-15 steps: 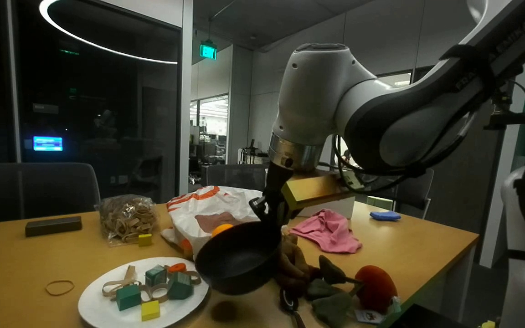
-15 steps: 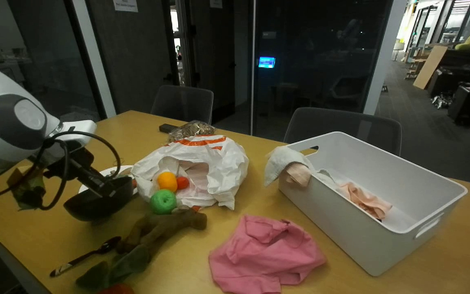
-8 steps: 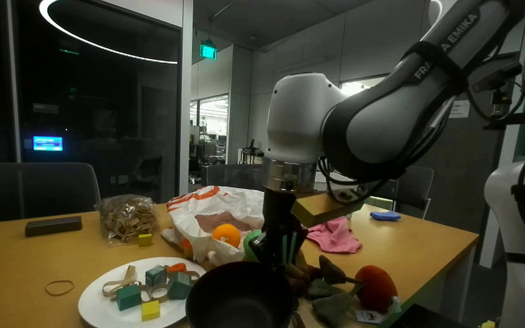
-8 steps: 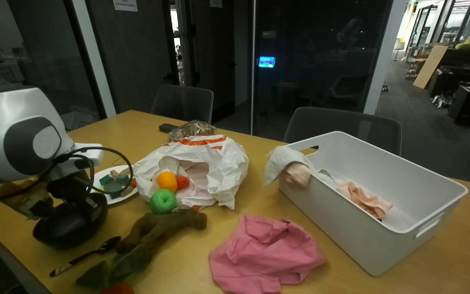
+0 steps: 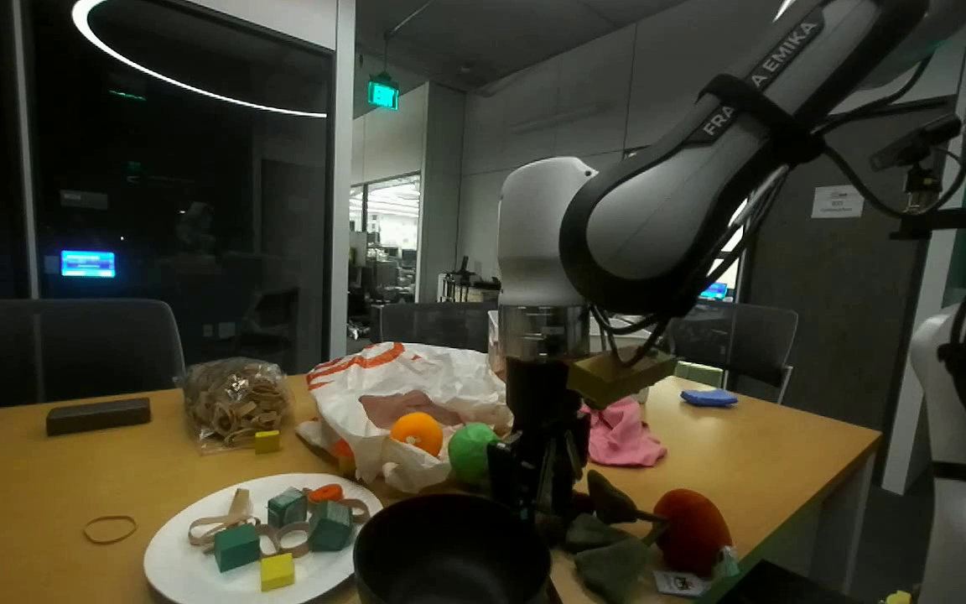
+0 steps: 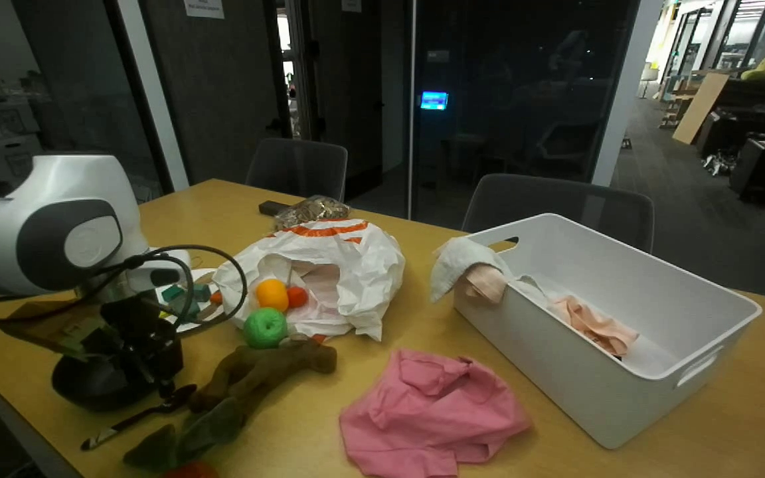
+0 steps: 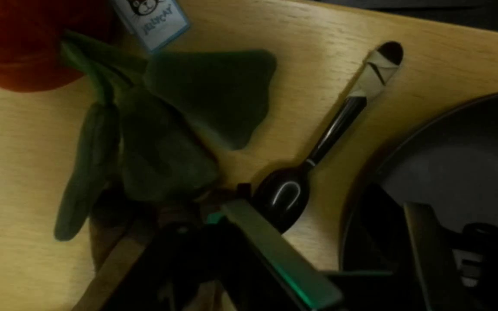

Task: Take the fruits out of the black bowl

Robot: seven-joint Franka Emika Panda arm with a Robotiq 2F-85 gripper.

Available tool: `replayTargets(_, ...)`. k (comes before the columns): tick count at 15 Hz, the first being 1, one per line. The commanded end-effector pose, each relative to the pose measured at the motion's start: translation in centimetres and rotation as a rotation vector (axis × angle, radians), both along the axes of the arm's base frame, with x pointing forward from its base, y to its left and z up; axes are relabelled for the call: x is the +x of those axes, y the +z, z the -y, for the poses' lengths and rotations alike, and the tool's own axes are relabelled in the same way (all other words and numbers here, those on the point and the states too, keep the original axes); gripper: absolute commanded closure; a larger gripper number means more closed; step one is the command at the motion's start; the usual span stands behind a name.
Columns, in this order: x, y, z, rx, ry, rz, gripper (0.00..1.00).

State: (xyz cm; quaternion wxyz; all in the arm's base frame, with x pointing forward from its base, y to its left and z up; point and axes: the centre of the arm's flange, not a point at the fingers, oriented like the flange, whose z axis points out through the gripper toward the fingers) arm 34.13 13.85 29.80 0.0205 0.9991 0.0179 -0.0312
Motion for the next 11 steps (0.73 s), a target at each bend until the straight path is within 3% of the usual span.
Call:
replayTargets(1,-0.1,5.1,1.9,0.001,-0.022,0.077,0.02)
replayTargets(7,-0.2,12.1,3.4,0.053,-0.104,0.132,0.00)
replayTargets(8,0.5,9.4,2.9,0.033,-0.097,0.119,0.00)
replayTargets(11,0.2,9.7,3.0,0.026,-0.099,0.123,0.00)
